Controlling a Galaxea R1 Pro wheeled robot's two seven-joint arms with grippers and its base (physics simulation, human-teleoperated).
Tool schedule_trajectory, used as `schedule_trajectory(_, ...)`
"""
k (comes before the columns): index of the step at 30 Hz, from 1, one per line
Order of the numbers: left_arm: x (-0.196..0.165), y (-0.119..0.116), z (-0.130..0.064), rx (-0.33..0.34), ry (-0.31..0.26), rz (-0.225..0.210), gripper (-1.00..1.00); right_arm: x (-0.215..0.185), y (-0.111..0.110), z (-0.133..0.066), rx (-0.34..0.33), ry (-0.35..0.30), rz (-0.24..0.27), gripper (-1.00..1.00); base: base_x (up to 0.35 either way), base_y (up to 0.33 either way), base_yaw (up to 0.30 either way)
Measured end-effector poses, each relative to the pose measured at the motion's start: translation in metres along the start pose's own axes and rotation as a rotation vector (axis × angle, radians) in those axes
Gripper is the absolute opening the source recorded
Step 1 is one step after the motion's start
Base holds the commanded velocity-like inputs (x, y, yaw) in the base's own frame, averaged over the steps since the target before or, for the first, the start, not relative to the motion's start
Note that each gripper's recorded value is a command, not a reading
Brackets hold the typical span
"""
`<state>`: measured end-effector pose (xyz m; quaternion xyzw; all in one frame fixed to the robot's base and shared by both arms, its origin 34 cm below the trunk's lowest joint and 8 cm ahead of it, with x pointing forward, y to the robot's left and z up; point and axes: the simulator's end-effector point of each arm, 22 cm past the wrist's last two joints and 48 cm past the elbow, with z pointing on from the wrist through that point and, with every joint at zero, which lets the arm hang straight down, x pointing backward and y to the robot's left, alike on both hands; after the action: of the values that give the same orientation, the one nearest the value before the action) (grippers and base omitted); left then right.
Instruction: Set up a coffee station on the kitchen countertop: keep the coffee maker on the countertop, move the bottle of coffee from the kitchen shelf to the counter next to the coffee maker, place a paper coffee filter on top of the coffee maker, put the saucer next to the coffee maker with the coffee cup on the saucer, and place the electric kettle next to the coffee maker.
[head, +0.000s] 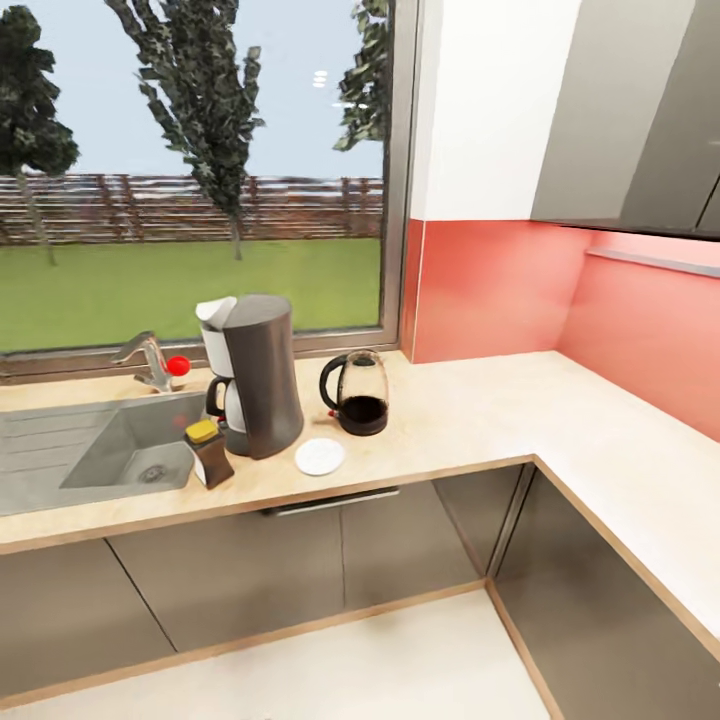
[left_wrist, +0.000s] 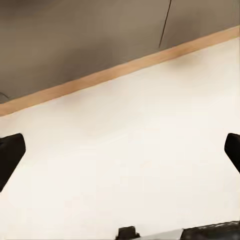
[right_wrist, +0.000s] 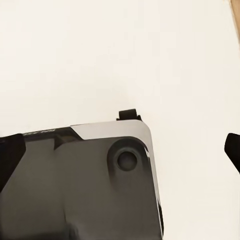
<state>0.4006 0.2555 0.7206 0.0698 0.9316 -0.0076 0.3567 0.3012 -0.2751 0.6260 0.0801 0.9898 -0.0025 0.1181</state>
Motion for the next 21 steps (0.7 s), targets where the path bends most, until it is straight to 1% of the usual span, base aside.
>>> schedule_trajectory(1, 0.029, 0.000, -0.003, 0.000, 0.062, -0.002, 1.00, 0.000, 0.000, 0.000, 0.000, 0.001, 0.000, 1.00, 0.000, 0.000, 0.277)
schedule_trajectory(2, 0.044, 0.000, -0.005, 0.000, 0.095, -0.004, 1.00, 0.000, 0.000, 0.000, 0.000, 0.001, 0.000, 1.00, 0.000, 0.000, 0.277)
schedule_trajectory(3, 0.072, 0.000, -0.011, 0.000, 0.153, -0.008, 1.00, 0.001, 0.000, 0.000, 0.000, 0.002, 0.000, 1.00, 0.000, 0.000, 0.277)
schedule_trajectory(4, 0.110, 0.000, -0.021, 0.001, 0.237, -0.012, 1.00, 0.001, 0.000, 0.000, 0.000, 0.003, 0.000, 1.00, 0.000, 0.000, 0.277)
schedule_trajectory(5, 0.136, 0.000, -0.030, 0.000, 0.295, -0.015, 1.00, 0.001, 0.001, 0.000, -0.001, 0.003, 0.000, 1.00, 0.000, 0.000, 0.277)
schedule_trajectory(6, 0.158, 0.000, -0.039, -0.004, 0.347, -0.017, 1.00, 0.001, 0.001, 0.000, -0.001, 0.004, 0.000, 1.00, 0.000, 0.000, 0.277)
schedule_trajectory(7, 0.169, 0.001, -0.044, -0.007, 0.372, -0.017, 1.00, 0.002, 0.001, 0.000, -0.001, 0.004, 0.000, 1.00, 0.000, 0.000, 0.277)
schedule_trajectory(8, 0.187, 0.004, -0.053, -0.019, 0.416, -0.017, 1.00, 0.002, 0.001, 0.000, -0.001, 0.005, 0.000, 1.00, 0.000, 0.000, 0.277)
schedule_trajectory(10, 0.224, 0.012, -0.074, -0.064, 0.513, -0.009, 1.00, 0.003, 0.004, 0.000, -0.006, 0.007, -0.002, 1.00, 0.000, 0.000, 0.277)
schedule_trajectory(12, 0.258, 0.022, -0.099, -0.127, 0.648, 0.009, 1.00, 0.004, 0.006, 0.001, -0.011, 0.011, -0.002, 1.00, 0.000, 0.000, 0.277)
schedule_trajectory(13, 0.269, 0.026, -0.108, -0.150, 0.699, 0.019, 1.00, 0.005, 0.007, 0.001, -0.013, 0.013, -0.001, 1.00, 0.000, 0.000, 0.277)
schedule_trajectory(14, 0.273, 0.028, -0.112, -0.159, 0.721, 0.023, 1.00, 0.005, 0.007, 0.001, -0.014, 0.013, -0.001, 1.00, 0.000, 0.000, 0.277)
schedule_trajectory(15, 0.280, 0.030, -0.119, -0.171, 0.756, 0.029, 1.00, 0.006, 0.008, 0.001, -0.015, 0.015, -0.001, 1.00, 0.000, 0.000, 0.277)
schedule_trajectory(18, 0.290, 0.034, -0.129, -0.189, 0.814, 0.037, 1.00, 0.007, 0.009, 0.001, -0.018, 0.018, -0.002, 1.00, 0.000, 0.000, 0.277)
schedule_trajectory(21, 0.293, 0.037, -0.133, -0.197, 0.835, 0.041, 1.00, 0.009, 0.012, 0.001, -0.022, 0.022, -0.004, 1.00, 0.000, 0.000, 0.277)
